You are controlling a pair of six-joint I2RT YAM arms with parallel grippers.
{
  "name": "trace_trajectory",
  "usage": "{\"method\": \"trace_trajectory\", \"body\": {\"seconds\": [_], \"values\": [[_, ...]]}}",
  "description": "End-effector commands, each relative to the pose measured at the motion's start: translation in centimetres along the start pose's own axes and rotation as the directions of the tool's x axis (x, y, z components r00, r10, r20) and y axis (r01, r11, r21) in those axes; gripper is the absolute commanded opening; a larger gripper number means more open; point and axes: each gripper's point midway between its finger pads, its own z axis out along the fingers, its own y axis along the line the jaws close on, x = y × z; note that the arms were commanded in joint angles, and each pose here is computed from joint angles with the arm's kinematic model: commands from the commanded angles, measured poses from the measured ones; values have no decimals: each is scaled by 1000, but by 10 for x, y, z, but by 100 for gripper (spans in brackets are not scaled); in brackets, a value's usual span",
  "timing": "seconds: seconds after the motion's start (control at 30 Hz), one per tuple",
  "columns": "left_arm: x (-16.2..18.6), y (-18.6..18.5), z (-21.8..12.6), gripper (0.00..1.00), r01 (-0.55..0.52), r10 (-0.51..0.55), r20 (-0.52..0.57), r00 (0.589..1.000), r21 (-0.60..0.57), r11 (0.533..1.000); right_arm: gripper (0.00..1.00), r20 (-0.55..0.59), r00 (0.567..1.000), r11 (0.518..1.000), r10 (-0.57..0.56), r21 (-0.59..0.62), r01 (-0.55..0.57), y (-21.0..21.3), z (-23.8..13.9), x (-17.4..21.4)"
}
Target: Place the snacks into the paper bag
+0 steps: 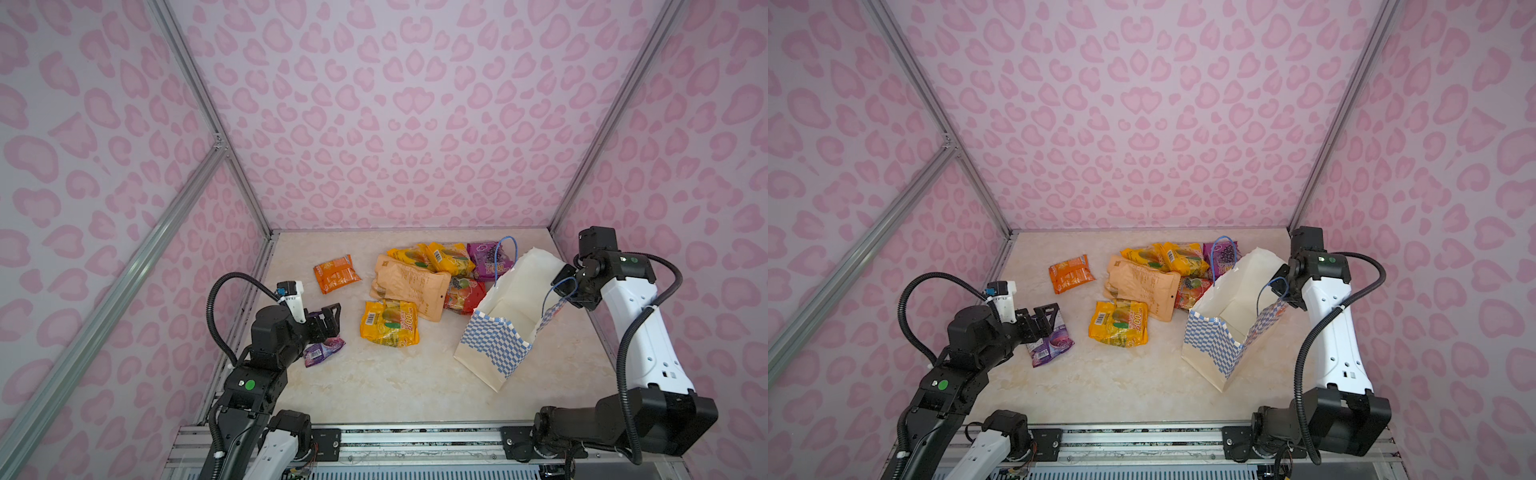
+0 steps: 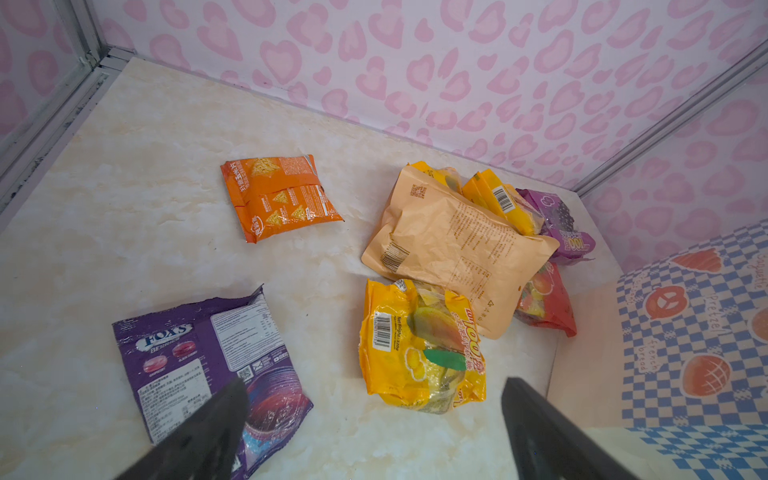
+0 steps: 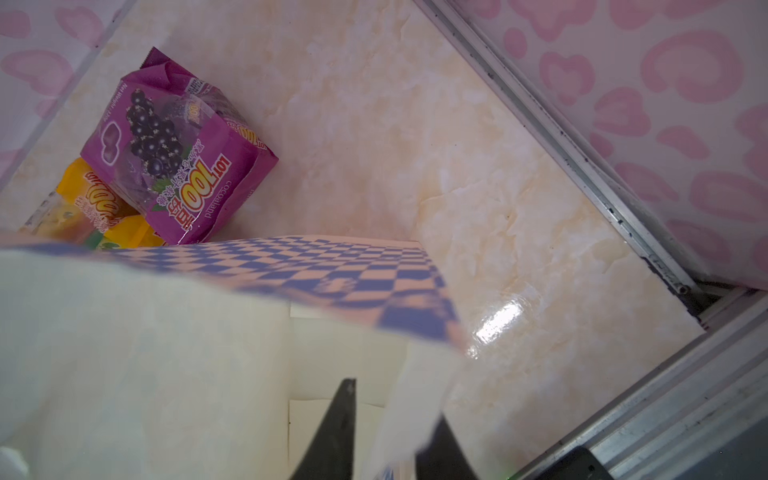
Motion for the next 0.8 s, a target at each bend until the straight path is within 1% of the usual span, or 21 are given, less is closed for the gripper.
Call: {"method": "trace_trajectory", "body": {"seconds": [0.0, 0.07, 0.1, 0.13, 0.17, 0.27, 0.33, 0.4, 0.47, 0.57, 0.67, 0.77], "values": [[-2, 1, 0, 98, -14, 14, 12, 1000, -3, 1000, 49, 38, 998, 999, -41, -33, 43, 3, -13, -10], [-1, 1, 1, 98, -14, 14, 13, 1000, -5, 1000, 61, 97, 995, 997, -32, -60, 38, 4, -29, -19], [-2, 1, 1, 98, -14, 14, 14, 1000, -4, 1000, 76, 135, 991, 997, -5, -71, 15, 3, -41, -25], [-2, 1, 1, 97, -14, 14, 14, 1000, -4, 1000, 90, 157, 987, 997, 41, -65, -31, -4, -52, -29], [-2, 1, 1, 98, -13, 13, 15, 1000, -5, 1000, 98, 172, 983, 996, 66, -69, -55, -7, -64, -33], [-2, 0, 1, 98, -12, 12, 12, 1000, -1, 1000, 98, 199, 978, 995, 60, -94, -41, -5, -94, -40], [-2, -1, 0, 97, -13, 13, 14, 1000, 4, 1000, 98, 199, 979, 994, 47, -111, -25, -3, -108, -39], [-3, -1, -1, 98, -13, 13, 19, 1000, 7, 1000, 98, 197, 978, 991, 62, -129, -37, -5, -115, -35], [-3, -2, -2, 98, -12, 12, 24, 1000, 11, 1000, 98, 193, 974, 987, 121, -133, -96, -12, -118, -28], [-5, -3, -4, 97, -14, 13, 34, 999, 15, 1000, 98, 162, 973, 978, 165, -153, -141, -13, -118, -20], [-4, -5, -5, 98, -18, 17, 39, 999, 24, 1000, 95, 162, 963, 967, 217, -172, -189, -19, -130, -9], [-6, -6, -8, 98, -19, 18, 51, 999, 27, 999, 94, 140, 965, 965, 223, -171, -198, -23, -144, 16]]}}
